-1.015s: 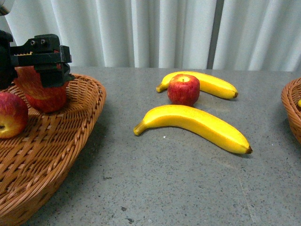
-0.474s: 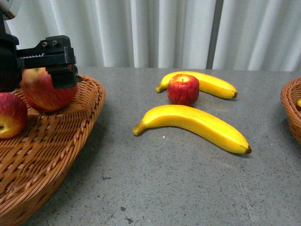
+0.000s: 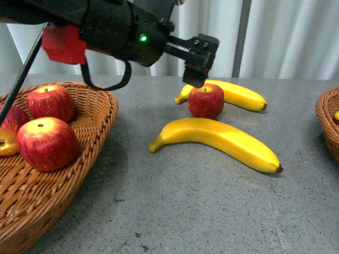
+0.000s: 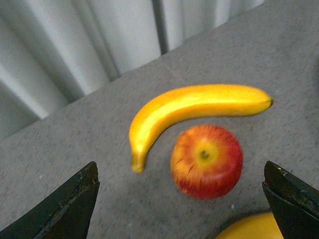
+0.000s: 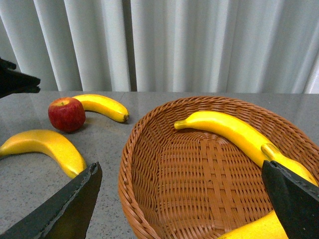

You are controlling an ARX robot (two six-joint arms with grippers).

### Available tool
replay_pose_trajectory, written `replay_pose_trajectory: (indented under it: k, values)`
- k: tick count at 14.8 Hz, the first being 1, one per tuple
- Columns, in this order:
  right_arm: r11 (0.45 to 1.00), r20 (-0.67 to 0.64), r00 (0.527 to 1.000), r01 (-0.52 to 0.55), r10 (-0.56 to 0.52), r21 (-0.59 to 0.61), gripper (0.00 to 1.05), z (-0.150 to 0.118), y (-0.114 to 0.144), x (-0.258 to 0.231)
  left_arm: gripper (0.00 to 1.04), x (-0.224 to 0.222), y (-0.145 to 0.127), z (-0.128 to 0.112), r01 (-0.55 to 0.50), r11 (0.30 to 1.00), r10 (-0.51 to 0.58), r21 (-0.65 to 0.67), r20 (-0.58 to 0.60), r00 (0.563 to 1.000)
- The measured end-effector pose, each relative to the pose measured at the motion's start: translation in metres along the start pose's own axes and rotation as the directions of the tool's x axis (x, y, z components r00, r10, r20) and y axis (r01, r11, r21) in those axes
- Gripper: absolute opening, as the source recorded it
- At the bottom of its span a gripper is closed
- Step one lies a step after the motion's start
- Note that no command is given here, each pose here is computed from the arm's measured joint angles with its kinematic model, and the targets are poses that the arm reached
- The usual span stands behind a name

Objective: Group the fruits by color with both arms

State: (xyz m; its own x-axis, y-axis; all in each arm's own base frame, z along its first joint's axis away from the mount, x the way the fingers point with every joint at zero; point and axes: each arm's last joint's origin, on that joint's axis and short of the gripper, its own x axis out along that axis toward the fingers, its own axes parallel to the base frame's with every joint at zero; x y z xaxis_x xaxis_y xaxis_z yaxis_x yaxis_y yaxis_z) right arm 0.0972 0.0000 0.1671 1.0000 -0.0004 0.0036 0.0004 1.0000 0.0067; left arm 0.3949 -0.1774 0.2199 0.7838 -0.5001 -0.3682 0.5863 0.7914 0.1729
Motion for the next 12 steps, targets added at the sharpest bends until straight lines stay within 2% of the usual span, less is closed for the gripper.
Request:
replay_pose_trajectory:
  k: [3, 7, 11, 12]
  values:
    - [1.0, 0.0, 1.0, 0.0, 0.0, 0.0, 0.98, 0.0, 0.0, 0.0, 0.98, 0.017, -0.006, -0.001, 0.06, 0.998, -0.06, 0.02, -0.017, 0.998]
    - [1.0, 0.0, 1.0, 0.0, 0.0, 0.0, 0.98, 0.0, 0.0, 0.0, 0.98, 0.043, 0.001, -0.022, 0.09, 0.996, -0.09, 0.0, -0.074, 0.993]
    - [1.0, 0.0, 1.0, 0.0, 0.0, 0.0, 0.98, 0.0, 0.0, 0.0, 0.98, 0.059, 0.002, -0.019, 0.109, 0.994, -0.108, 0.001, -0.06, 0.992]
    - [1.0, 0.0, 1.0, 0.0, 0.0, 0.0, 0.98, 0.0, 0.0, 0.0, 0.98, 0.069, -0.001, -0.026, 0.129, 0.992, -0.129, -0.004, -0.082, 0.988]
